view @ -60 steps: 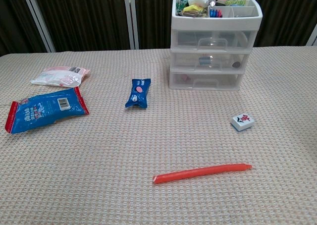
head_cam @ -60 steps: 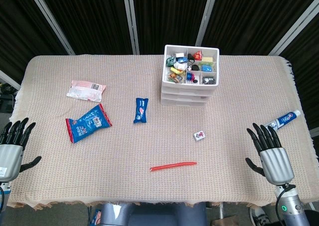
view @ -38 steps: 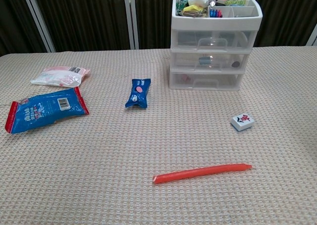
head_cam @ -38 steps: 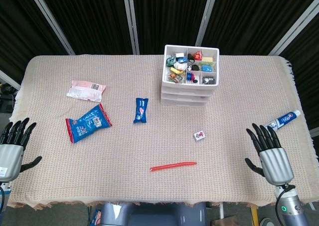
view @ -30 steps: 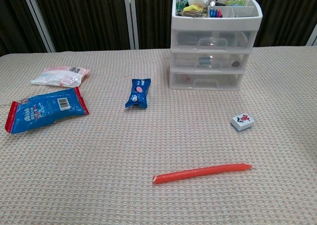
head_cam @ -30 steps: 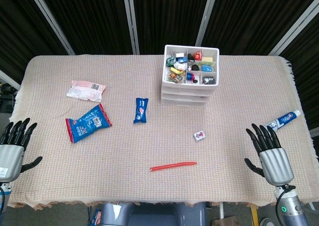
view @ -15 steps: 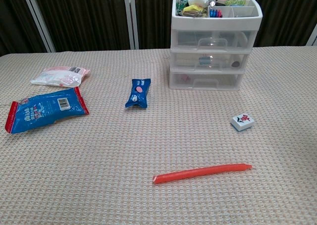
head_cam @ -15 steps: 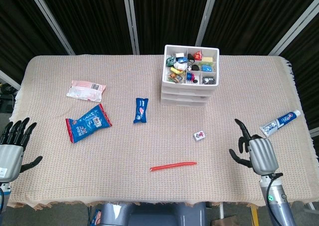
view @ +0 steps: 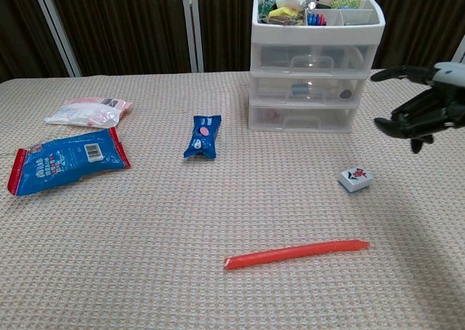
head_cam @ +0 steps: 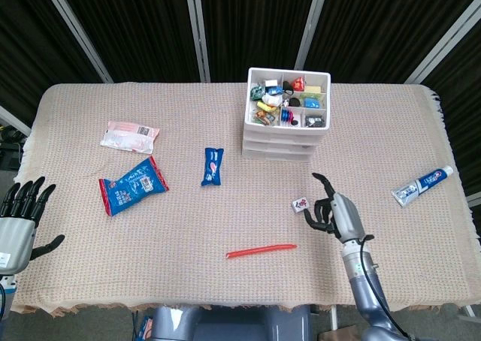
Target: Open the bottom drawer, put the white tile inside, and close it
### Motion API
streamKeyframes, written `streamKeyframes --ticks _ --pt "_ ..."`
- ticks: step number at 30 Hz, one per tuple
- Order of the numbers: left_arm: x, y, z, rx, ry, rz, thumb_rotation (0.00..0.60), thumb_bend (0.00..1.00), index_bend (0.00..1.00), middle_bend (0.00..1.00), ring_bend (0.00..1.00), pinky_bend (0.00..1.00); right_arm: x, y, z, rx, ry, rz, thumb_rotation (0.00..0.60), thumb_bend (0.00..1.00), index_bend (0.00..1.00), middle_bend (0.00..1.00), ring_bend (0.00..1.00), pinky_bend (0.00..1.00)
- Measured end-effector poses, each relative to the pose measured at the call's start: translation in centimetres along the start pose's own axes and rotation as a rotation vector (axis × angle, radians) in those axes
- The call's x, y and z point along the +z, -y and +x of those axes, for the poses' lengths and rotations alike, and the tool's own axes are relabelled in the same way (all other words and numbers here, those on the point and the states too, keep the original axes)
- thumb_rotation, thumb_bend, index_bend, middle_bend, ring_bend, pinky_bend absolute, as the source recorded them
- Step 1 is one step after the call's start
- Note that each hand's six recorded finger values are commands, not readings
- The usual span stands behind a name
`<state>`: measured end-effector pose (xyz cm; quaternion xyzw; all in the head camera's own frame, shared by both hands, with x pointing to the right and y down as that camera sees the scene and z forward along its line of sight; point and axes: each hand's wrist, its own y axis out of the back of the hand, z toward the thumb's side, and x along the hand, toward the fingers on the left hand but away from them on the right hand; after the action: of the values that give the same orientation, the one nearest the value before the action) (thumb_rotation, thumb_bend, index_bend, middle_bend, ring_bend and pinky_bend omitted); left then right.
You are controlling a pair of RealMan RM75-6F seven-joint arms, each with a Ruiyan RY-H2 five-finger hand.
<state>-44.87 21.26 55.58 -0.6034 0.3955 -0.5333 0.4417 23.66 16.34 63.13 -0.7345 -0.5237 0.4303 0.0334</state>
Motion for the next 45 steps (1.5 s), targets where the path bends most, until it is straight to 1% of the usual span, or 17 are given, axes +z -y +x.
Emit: streamKeyframes --ticks 6,9,16,29,33,40,45 --pt "-0.2 0.0 0.1 0.002 -0.003 0.006 0.6 0.14 0.07 0.0 0.0 0.0 1.5 3.6 -2.1 0.055 0.076 -0.169 0.6 0.35 0.16 0.82 0.81 0.61" --pt "-0.2 0.0 0.1 0.004 -0.003 0.009 0.6 0.14 0.07 0.0 0.0 0.0 2.2 4.8 -3.1 0.068 0.106 -0.233 0.6 0.35 0.17 0.82 0.81 0.61" --pt "-0.2 -0.1 0.2 0.008 0.001 0.016 0.6 0.14 0.07 0.0 0.0 0.0 2.5 6.5 -4.8 0.083 0.171 -0.327 0.6 0.35 0.18 0.82 0.81 0.61" --pt "-0.4 0.1 0.3 -0.002 -0.003 0.017 0.6 0.14 0.07 0.0 0.0 0.0 2.8 8.1 -8.2 0.062 0.224 -0.424 0.6 0.35 0.18 0.82 0.81 0.61" --pt "-0.4 0.1 0.3 -0.006 -0.003 0.015 0.6 0.14 0.07 0.0 0.0 0.0 2.7 8.5 -9.3 0.061 0.248 -0.461 0.6 0.35 0.15 0.82 0.81 0.61" --pt "-0.4 0.2 0.4 -0.015 -0.004 0.012 0.6 0.14 0.07 0.0 0.0 0.0 2.5 8.8 -10.7 0.058 0.265 -0.479 0.6 0.35 0.15 0.82 0.8 0.61" --pt "-0.4 0.1 0.4 -0.016 -0.002 0.015 0.6 0.13 0.07 0.0 0.0 0.0 2.3 8.5 -11.7 0.026 0.276 -0.506 0.6 0.35 0.15 0.82 0.8 0.61"
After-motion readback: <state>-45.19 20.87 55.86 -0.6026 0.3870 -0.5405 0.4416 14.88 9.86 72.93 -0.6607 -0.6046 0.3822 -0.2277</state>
